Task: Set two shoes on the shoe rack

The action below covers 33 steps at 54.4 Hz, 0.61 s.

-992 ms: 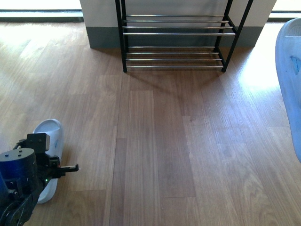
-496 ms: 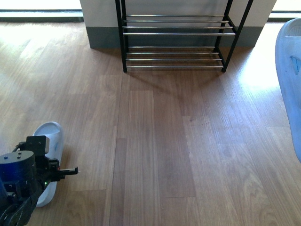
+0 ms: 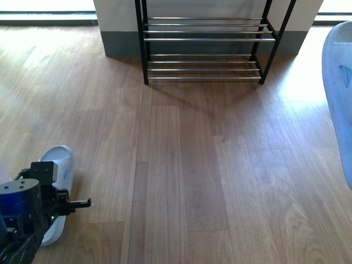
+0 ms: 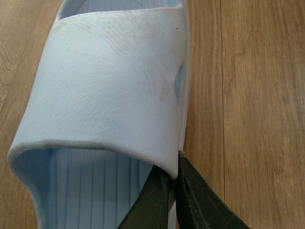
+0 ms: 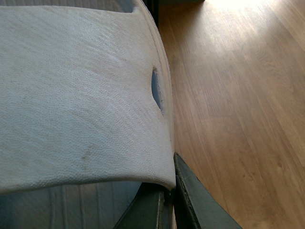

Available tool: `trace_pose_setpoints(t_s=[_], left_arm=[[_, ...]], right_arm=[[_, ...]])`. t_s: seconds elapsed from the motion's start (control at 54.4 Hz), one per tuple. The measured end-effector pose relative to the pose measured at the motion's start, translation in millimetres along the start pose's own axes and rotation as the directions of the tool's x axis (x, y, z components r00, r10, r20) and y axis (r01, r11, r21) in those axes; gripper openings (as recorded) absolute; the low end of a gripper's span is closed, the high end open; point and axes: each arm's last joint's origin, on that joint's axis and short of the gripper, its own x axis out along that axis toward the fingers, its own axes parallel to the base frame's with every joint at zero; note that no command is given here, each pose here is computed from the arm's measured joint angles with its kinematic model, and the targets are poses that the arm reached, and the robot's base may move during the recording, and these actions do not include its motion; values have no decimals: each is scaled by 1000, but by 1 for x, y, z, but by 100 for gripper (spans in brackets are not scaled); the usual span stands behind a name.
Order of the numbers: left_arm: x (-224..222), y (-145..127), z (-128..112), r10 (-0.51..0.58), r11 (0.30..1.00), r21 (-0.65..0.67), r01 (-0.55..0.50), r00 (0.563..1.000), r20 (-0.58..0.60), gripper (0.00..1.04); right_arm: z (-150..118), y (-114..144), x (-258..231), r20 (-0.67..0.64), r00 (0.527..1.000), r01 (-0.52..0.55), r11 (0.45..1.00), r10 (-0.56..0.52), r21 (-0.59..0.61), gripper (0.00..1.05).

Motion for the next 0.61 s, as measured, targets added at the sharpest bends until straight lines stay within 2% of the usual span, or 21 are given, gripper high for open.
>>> trace_pose_setpoints(t_s=[0.606], left_arm=[[-4,0,-3,0,1000,2,0,1000,-16,2]], right_arm=[[0,0,0,0,1000,0,1000,0,0,1]])
